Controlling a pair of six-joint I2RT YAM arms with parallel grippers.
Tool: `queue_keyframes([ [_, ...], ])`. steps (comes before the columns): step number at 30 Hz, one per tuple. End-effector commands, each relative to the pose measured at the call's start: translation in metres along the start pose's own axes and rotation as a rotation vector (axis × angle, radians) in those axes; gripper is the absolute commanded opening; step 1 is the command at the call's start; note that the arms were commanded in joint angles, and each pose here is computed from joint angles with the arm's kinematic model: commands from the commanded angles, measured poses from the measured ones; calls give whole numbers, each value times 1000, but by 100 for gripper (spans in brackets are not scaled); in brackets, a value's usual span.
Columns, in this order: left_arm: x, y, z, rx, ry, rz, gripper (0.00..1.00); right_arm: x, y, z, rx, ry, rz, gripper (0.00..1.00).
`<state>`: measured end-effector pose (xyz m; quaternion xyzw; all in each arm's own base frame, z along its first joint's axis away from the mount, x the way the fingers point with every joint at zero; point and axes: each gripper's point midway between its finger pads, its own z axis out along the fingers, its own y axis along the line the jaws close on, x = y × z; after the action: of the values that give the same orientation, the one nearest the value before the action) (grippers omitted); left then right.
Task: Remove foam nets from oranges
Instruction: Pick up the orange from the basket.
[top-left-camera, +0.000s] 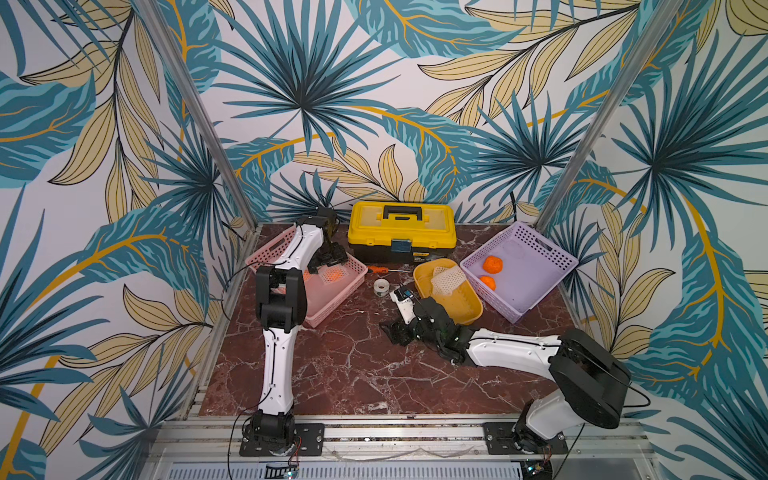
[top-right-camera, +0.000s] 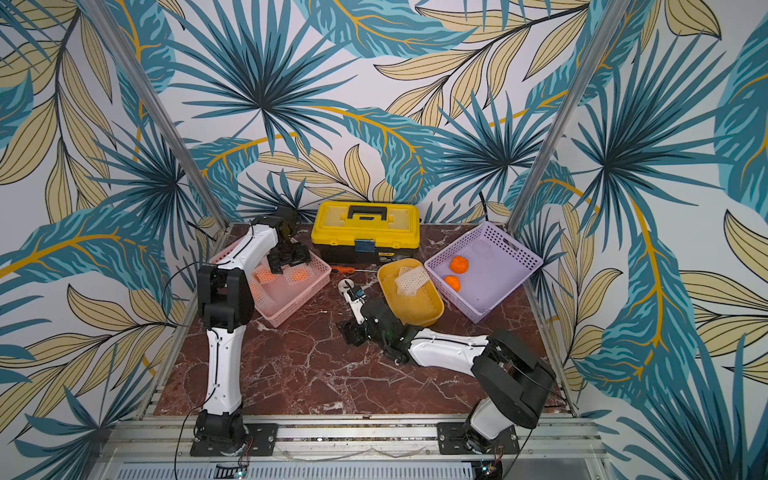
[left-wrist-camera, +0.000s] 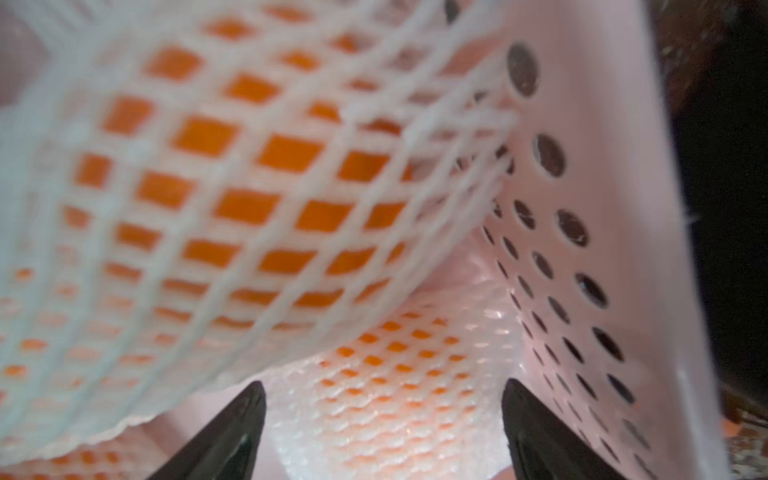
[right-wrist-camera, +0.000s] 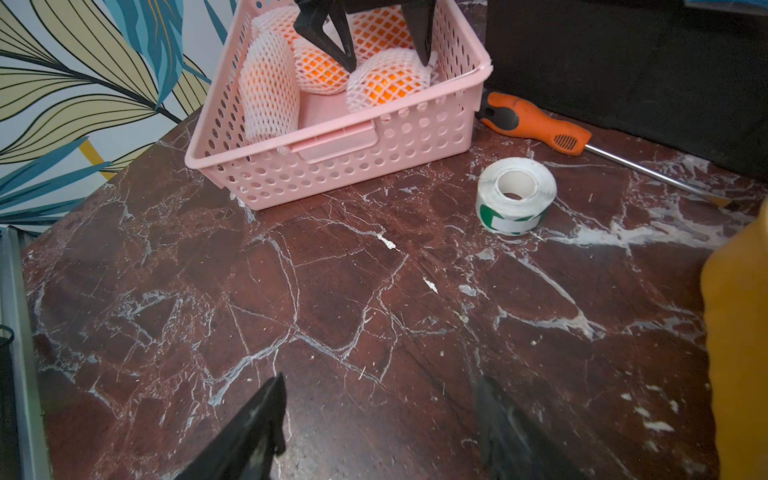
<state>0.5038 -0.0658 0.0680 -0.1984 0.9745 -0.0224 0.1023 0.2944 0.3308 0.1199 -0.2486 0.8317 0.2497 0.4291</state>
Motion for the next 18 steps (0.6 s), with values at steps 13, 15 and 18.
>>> queue_keyframes([
  [13,13,-7,10,25,69,4,82,-2,-1,-3,14,-10,5,73],
  [15,13,-8,10,32,73,-2,75,-1,-1,-3,16,-9,4,73],
  [18,13,-10,5,50,72,-2,72,-2,-2,-4,20,-13,4,73],
])
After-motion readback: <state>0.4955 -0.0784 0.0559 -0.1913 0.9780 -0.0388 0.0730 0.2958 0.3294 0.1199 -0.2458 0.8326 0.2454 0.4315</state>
